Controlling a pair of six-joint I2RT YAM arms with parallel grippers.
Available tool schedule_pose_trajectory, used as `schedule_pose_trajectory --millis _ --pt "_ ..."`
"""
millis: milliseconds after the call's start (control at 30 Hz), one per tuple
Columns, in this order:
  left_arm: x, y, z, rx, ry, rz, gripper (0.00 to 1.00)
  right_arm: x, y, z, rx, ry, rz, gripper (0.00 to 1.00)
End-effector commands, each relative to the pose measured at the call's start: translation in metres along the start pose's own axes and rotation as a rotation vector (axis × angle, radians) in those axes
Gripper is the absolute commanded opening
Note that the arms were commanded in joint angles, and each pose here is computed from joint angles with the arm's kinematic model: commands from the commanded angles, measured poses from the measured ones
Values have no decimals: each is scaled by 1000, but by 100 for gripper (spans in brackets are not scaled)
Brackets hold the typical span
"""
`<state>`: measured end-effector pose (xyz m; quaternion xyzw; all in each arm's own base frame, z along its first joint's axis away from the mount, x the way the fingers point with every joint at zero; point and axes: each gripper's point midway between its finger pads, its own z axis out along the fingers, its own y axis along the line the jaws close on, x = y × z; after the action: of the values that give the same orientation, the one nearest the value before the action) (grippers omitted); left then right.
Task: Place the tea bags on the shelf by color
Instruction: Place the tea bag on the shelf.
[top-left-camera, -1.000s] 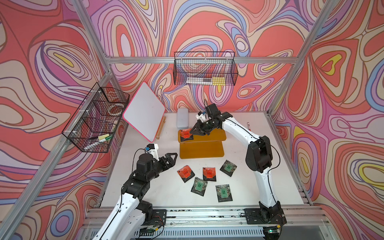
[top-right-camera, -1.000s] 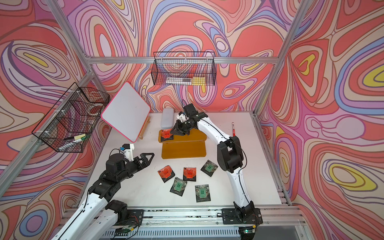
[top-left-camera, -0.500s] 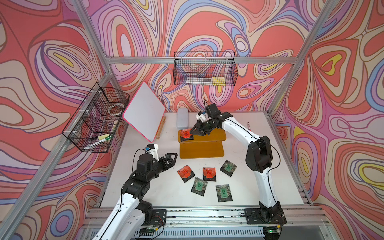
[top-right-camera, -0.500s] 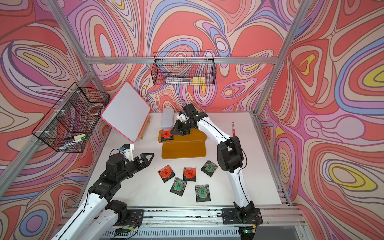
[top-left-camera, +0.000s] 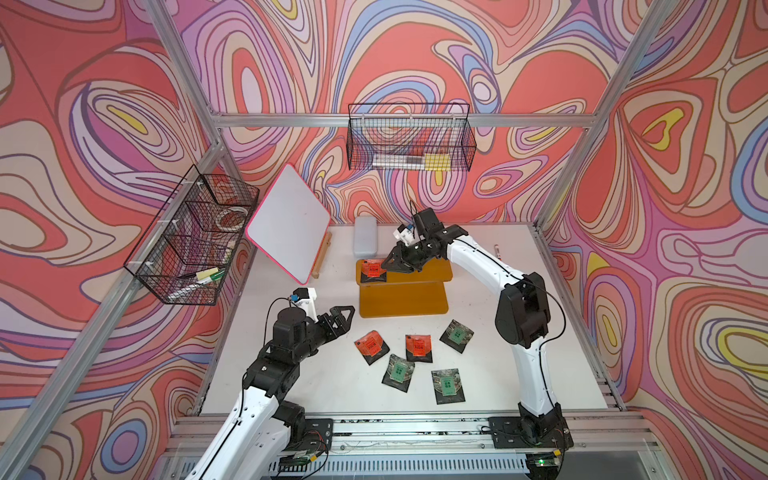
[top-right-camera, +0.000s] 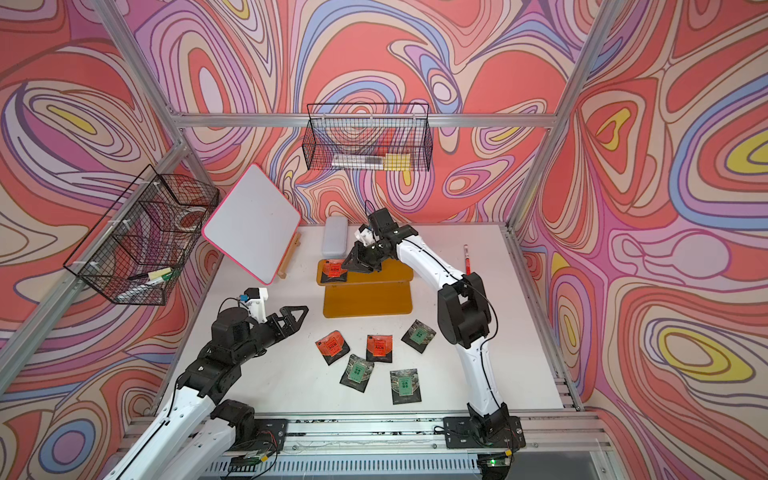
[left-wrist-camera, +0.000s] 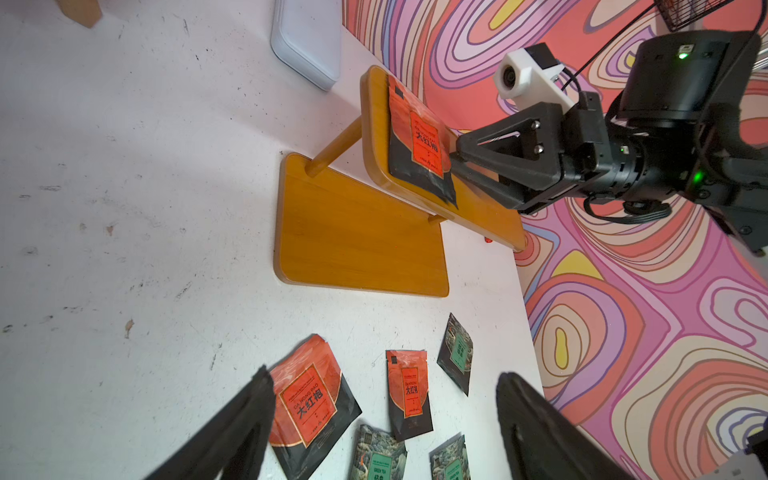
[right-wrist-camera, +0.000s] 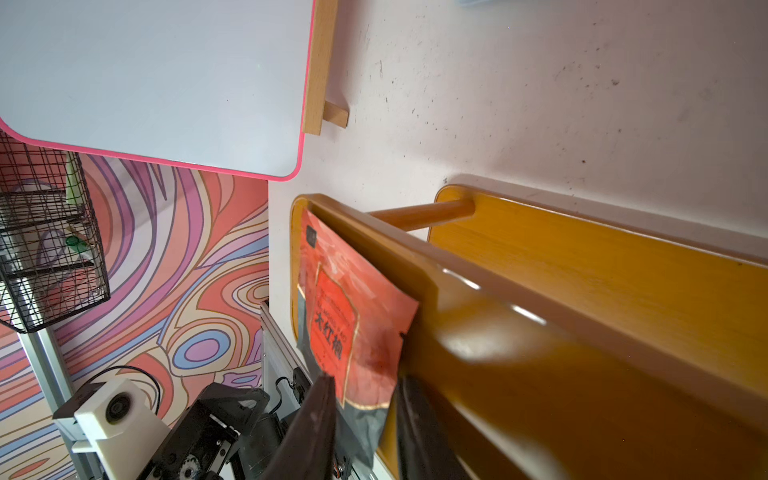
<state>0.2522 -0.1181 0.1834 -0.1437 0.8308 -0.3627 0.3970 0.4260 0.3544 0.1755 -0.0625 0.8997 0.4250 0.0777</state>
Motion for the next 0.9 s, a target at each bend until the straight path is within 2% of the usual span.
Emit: schedule_pose_trajectory --millis 0,233,467,733,867 --pt "3 5 2 -9 1 -2 88 3 -6 -8 53 -16 -10 33" --pt "10 11 4 -18 17 -22 89 1 -3 -12 61 -27 -31 36" --pt "24 23 10 -42 62 -75 91 6 6 -34 77 -88 -103 38" --pt "45 38 20 -62 133 -149 90 32 4 -60 95 -157 -219 41" --pt "54 47 24 -76 160 -169 89 57 7 -75 88 -218 -309 42"
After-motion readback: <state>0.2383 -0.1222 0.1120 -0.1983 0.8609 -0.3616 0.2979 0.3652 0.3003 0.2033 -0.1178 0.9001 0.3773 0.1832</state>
